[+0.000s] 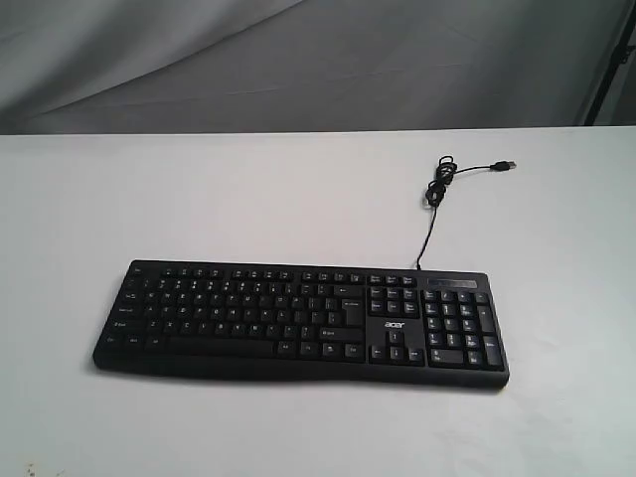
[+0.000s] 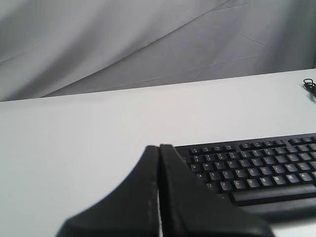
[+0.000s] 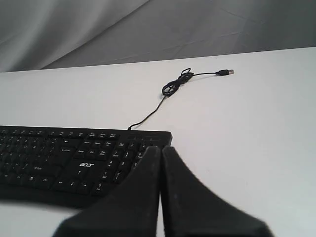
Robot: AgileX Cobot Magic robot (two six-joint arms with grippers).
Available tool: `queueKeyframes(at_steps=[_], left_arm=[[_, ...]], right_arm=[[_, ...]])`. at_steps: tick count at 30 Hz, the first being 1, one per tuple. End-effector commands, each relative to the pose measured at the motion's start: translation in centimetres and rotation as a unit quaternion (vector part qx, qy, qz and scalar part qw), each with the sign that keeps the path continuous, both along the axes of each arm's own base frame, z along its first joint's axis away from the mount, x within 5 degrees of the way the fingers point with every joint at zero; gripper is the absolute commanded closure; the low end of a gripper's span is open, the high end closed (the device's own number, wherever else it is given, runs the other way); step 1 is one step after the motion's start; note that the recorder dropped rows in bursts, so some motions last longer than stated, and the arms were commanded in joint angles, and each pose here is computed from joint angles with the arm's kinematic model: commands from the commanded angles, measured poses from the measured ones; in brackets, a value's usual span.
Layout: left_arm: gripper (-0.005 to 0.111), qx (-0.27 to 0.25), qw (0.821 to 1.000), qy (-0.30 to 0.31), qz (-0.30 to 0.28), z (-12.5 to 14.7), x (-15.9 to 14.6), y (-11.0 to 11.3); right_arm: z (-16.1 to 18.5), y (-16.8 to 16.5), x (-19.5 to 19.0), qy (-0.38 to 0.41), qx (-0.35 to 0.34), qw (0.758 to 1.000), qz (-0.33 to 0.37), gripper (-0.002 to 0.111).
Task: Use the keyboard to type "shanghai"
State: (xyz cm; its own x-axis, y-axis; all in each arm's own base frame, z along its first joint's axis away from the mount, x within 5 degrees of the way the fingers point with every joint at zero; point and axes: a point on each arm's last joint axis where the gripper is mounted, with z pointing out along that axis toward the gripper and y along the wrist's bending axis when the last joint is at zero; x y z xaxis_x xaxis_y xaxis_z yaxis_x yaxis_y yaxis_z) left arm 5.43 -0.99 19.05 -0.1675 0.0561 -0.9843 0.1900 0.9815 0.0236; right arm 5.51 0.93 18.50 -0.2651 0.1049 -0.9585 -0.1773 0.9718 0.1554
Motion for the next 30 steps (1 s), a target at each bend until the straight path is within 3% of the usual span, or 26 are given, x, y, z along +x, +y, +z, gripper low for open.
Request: queueKeyframes(at_steps=[1, 9, 14, 19, 22, 25, 30], left_arm=[[0.107, -0.001, 1.000, -0.002, -0.002, -0.1, 0.0, 0.0], [0.107, -0.001, 1.000, -0.002, -0.002, -0.1, 0.0, 0.0], [0.107, -0.001, 1.000, -0.002, -0.002, -0.1, 0.0, 0.0], [0.107, -0.001, 1.000, -0.002, -0.002, -0.1, 0.0, 0.0], [0.107, -0.001, 1.000, -0.002, -0.002, -0.1, 0.0, 0.0], [0.107, -0.001, 1.000, -0.002, -0.002, -0.1, 0.0, 0.0], [0.107, -0.001, 1.000, -0.002, -0.002, -0.1, 0.0, 0.0]], right_arm=[[-0.1, -0.1, 0.0, 0.000, 0.000, 1.000, -0.005, 0.108], [-0.2, 0.1, -0.1, 0.010, 0.030, 0.999, -0.003, 0.108], [5.9, 0.4, 0.6, -0.018, 0.048, 0.999, -0.001, 0.108], [9.6, 2.3, 5.4, -0.009, 0.033, 0.999, 0.025, 0.108], [10.0, 4.4, 8.0, -0.018, 0.025, 0.997, 0.075, 0.108], [9.4, 7.9, 10.1, 0.037, 0.006, 0.989, 0.141, 0.108], [7.2, 16.0, 13.0, 0.120, -0.106, 0.950, 0.268, 0.108]])
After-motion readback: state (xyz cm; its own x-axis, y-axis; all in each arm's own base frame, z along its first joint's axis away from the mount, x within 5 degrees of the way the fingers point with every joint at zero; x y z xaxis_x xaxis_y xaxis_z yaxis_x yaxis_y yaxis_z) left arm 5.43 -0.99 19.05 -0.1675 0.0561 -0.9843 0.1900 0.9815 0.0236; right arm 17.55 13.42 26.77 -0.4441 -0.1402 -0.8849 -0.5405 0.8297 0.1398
